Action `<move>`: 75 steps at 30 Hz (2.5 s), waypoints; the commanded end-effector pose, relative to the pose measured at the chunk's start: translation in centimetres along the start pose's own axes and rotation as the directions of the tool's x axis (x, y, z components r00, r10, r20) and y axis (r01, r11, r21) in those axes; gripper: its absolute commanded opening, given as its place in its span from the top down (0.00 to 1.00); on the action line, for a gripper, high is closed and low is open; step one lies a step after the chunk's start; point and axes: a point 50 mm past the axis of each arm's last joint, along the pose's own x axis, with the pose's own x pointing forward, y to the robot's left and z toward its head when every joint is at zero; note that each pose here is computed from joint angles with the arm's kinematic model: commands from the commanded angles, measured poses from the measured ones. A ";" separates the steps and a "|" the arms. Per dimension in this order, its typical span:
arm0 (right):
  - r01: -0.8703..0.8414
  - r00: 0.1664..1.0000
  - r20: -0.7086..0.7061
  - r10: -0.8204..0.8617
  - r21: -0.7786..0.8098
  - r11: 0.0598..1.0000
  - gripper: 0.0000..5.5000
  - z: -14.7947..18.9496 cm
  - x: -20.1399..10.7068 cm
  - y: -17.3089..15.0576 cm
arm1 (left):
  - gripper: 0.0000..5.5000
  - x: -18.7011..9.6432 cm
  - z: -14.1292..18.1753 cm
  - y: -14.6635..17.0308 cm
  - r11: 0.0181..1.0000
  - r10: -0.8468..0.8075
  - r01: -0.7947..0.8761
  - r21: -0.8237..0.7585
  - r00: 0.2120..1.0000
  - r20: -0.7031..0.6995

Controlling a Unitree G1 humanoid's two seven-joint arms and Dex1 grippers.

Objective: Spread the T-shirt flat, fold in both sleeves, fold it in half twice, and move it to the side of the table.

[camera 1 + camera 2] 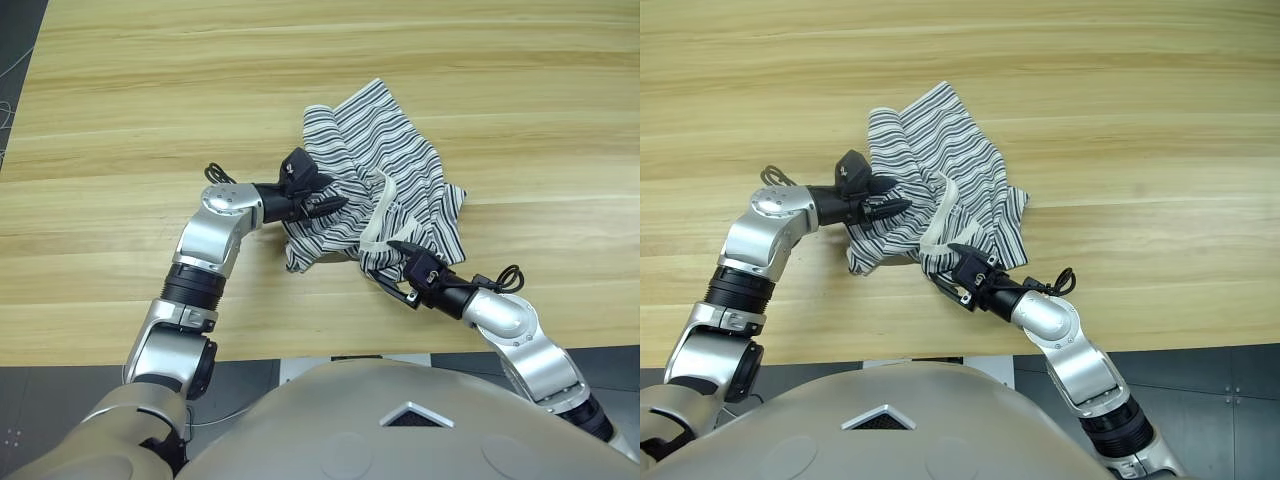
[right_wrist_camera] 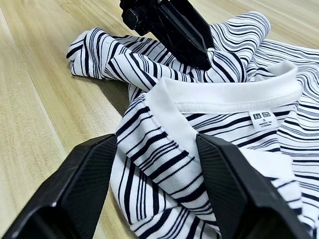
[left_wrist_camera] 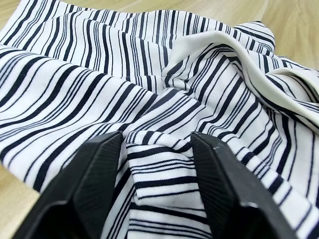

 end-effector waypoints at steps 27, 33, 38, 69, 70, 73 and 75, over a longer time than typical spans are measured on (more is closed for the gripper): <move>0.172 0.971 0.193 -0.140 -0.160 0.972 0.77 3.4 0.1 -0.8 | 0.97 0.2 0.2 -0.1 1.000 0.004 -0.004 0.006 1.000 0.002; 0.171 0.979 0.139 -0.151 -0.153 0.973 0.77 2.3 -0.1 -1.0 | 0.97 0.3 0.3 -0.1 1.000 0.004 -0.004 0.008 1.000 0.002; 0.036 0.979 0.200 -0.042 0.033 0.999 0.77 3.6 -1.5 0.5 | 0.97 0.3 0.4 -0.1 1.000 0.002 -0.002 0.011 1.000 0.001; 0.054 0.998 -0.018 -0.052 0.091 0.994 0.77 -1.3 1.8 5.3 | 0.97 0.8 1.1 -0.3 1.000 -0.007 0.006 0.022 1.000 0.023; 0.036 0.999 -0.008 -0.035 0.099 0.994 0.77 -1.1 1.7 5.6 | 0.97 0.7 1.1 -0.3 1.000 -0.006 0.006 0.022 1.000 0.023; -0.001 1.000 0.010 0.000 0.115 0.993 0.77 -0.7 1.3 5.9 | 0.97 0.7 1.1 -0.2 1.000 -0.003 0.003 0.021 1.000 0.022; -0.020 1.000 0.019 0.018 0.132 0.991 0.77 -0.5 0.9 5.9 | 0.97 0.7 1.1 -0.2 1.000 -0.003 0.003 0.021 1.000 0.023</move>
